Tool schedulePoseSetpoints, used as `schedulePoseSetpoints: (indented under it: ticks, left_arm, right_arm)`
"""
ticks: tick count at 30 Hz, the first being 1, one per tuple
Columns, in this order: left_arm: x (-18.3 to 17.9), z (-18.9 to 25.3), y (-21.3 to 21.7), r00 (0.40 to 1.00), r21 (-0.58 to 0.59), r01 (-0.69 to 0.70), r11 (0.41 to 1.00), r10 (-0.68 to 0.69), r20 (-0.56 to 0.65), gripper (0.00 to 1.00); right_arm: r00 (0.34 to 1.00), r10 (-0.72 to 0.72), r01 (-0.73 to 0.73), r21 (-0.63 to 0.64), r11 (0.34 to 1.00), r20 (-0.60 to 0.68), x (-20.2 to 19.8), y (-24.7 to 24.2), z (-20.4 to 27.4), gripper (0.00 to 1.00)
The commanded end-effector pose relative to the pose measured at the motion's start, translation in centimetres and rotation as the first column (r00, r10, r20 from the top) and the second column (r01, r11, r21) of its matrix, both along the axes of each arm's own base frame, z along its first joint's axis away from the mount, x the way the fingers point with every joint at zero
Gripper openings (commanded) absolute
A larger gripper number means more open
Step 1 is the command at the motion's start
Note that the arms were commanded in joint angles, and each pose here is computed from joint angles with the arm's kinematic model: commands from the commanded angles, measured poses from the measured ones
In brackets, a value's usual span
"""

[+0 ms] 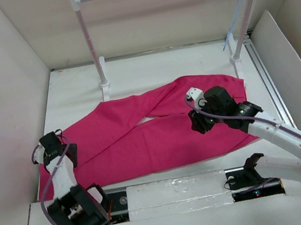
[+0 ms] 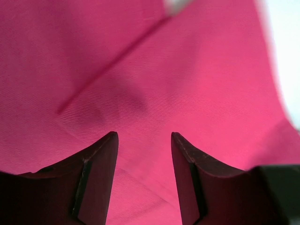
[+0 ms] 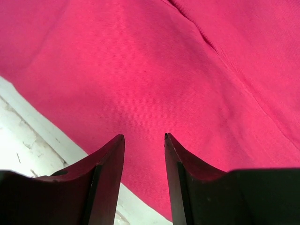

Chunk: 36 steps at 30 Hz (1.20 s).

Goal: Place the trousers on the hanger
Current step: Flatten out the trousers at the center of the board.

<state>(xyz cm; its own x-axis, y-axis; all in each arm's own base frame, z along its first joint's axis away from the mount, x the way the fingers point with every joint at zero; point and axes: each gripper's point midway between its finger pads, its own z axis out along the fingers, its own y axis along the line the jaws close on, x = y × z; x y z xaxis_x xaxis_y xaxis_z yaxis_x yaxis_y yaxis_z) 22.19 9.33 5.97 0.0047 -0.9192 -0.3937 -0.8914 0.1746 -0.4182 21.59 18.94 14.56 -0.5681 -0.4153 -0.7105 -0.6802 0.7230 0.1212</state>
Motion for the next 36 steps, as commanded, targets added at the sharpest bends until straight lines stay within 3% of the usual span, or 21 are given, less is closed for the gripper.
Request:
schedulePoseSetpoints:
  ticks: [1, 4, 6, 13, 17, 18, 23, 28, 29, 32, 36]
  left_arm:
    - [-1.4, -3.0, -1.0, 0.992, -0.147, -0.048, 0.988, 0.029, -0.127, 0.44]
    - [-2.8, -4.4, -1.8, 0.974, -0.205, -0.098, 0.974, 0.051, -0.221, 0.41]
    - [-2.9, -4.5, -1.9, 0.974, -0.208, -0.119, 0.971, 0.074, -0.213, 0.40]
    - [-0.6, -2.0, 0.4, 0.991, -0.091, -0.131, 0.987, 0.129, -0.029, 0.36]
    - [-1.0, -3.0, 0.8, 0.990, -0.069, -0.113, 0.991, 0.106, -0.093, 0.00]
    - [-1.0, -3.0, 0.9, 0.990, -0.061, -0.103, 0.993, 0.097, -0.101, 0.00]
    - [-0.2, -1.2, 2.2, 0.995, 0.018, -0.066, 0.998, 0.067, -0.075, 0.00]
    - [-0.5, -0.8, 0.5, 0.997, -0.009, -0.001, 1.000, 0.000, -0.073, 0.00]
    - [-0.3, -0.8, -0.2, 0.997, -0.004, 0.023, 1.000, -0.023, -0.071, 0.13]
    - [-0.9, -1.1, -1.5, 0.998, -0.028, -0.003, 1.000, 0.001, -0.062, 0.39]
    - [-1.6, -3.4, -2.7, 0.995, -0.105, -0.022, 0.994, 0.012, -0.098, 0.41]
  right_arm:
    - [0.993, 0.072, -0.076, 0.038, 0.996, 0.092, -0.1, 1.2, 1.7, 0.46]
    - [0.992, 0.088, -0.091, 0.032, 0.995, 0.092, -0.5, 1.0, 1.4, 0.45]
    - [0.989, 0.103, -0.107, 0.033, 0.994, 0.102, -0.6, 1.1, 1.5, 0.46]
    - [0.983, 0.168, -0.173, 0.058, 0.983, 0.076, -1.1, 2.2, 1.2, 0.44]
    - [0.983, 0.159, -0.163, 0.044, 0.986, 0.089, -0.7, 2.0, 1.8, 0.44]
    - [0.983, 0.160, -0.165, 0.046, 0.985, 0.096, -0.6, 2.0, 2.2, 0.44]
    - [0.987, 0.118, -0.123, 0.033, 0.992, 0.112, 0.3, 1.3, 2.6, 0.44]
    - [0.988, 0.111, -0.117, 0.046, 0.992, 0.110, 0.6, 1.1, 2.9, 0.44]
    - [0.988, 0.108, -0.113, 0.047, 0.992, 0.111, 0.8, 1.0, 2.9, 0.44]
    - [0.990, 0.100, -0.105, 0.039, 0.994, 0.102, 1.1, 0.8, 2.7, 0.44]
    - [0.989, 0.109, -0.115, 0.048, 0.992, 0.103, 1.3, 1.2, 3.0, 0.44]
